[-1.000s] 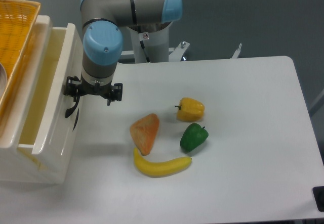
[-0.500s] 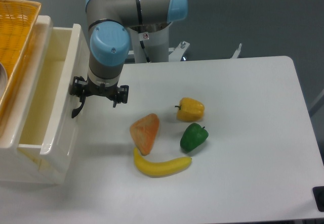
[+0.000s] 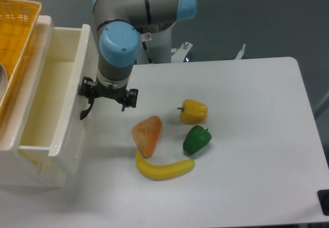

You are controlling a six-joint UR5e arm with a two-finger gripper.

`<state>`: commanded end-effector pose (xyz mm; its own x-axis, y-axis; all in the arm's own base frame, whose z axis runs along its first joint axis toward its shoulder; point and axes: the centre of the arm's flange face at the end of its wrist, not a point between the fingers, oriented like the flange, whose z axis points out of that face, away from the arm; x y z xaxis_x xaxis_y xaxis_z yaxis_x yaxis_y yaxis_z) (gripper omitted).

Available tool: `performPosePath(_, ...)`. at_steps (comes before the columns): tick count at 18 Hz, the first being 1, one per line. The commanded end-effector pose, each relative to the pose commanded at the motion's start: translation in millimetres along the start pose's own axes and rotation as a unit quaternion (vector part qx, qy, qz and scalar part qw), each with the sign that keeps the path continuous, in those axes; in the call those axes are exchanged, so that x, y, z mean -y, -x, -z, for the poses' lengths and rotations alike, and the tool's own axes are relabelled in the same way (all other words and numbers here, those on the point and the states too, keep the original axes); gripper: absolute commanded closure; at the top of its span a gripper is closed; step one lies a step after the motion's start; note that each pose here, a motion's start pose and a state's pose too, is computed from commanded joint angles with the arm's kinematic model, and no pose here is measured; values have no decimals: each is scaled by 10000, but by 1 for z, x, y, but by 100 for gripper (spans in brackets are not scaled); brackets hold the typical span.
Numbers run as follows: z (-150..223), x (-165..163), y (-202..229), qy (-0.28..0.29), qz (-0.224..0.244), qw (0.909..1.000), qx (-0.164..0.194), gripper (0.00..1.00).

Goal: Slide open the top white drawer
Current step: 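Pull the handle away from the cabinet, sliding the drawer out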

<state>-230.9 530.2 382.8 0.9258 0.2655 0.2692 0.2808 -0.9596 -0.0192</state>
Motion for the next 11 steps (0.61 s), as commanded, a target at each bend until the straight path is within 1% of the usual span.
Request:
performPosePath(4, 4, -2, 13, -21, 35, 10000, 6, 0)
performPosePath(11, 9, -6, 37, -52, 250, 9997, -3, 0)
